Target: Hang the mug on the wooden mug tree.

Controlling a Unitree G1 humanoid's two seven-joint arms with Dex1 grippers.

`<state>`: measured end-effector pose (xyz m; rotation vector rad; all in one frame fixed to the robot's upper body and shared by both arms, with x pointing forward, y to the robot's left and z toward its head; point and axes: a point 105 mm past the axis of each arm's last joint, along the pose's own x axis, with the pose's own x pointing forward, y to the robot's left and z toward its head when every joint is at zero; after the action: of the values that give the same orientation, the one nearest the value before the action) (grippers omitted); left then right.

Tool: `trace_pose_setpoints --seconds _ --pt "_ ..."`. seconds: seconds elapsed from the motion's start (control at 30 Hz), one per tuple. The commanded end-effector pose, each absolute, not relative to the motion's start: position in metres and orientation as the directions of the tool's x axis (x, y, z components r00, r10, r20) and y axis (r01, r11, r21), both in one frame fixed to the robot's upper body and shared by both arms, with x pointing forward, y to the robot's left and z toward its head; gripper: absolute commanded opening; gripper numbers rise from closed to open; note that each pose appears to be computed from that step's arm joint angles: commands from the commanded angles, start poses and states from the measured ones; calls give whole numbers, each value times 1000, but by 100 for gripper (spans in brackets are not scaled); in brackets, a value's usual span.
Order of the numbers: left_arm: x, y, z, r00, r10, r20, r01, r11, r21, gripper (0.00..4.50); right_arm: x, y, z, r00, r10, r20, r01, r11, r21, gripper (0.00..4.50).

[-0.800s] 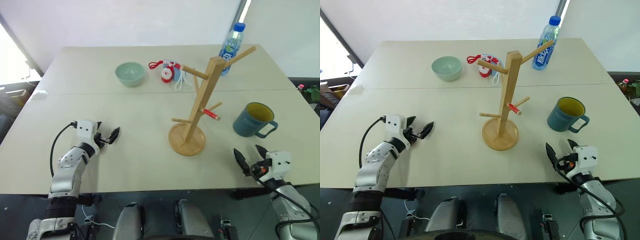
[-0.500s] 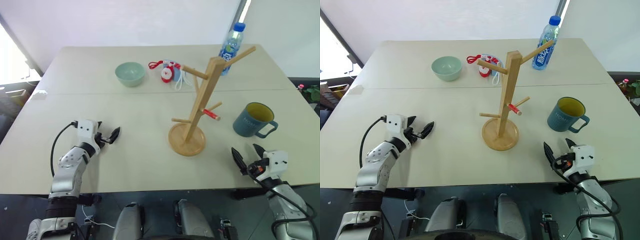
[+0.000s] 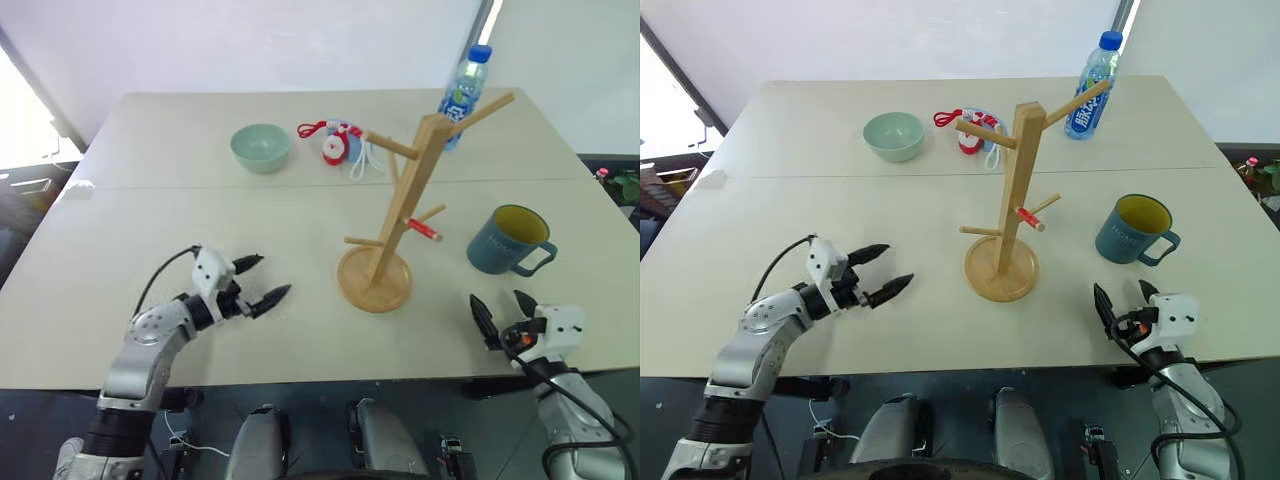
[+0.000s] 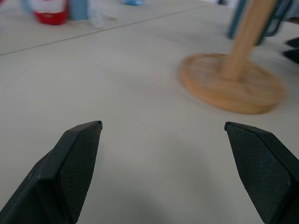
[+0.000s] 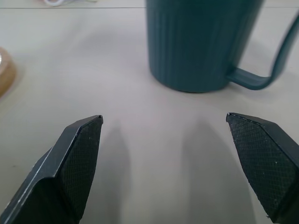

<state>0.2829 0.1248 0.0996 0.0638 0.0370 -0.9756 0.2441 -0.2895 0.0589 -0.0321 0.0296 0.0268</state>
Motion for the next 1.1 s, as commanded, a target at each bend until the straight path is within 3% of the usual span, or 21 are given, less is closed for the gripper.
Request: trace_pose_setpoints --seconds 0.03,0.17,0.37,1.1 --pt "262 101 118 392 -919 -24 919 391 59 450 239 -306 79 997 -61 55 63 997 -48 439" --pt "249 89 119 278 -959 -49 960 275 61 450 237 -318 83 987 -141 76 146 986 -74 439" --pt "241 76 124 196 -979 -52 979 193 62 450 244 -341 92 958 -262 120 273 958 -90 439" --pt "235 65 135 209 -978 -17 975 207 80 450 284 -350 98 956 -272 112 282 956 -81 439"
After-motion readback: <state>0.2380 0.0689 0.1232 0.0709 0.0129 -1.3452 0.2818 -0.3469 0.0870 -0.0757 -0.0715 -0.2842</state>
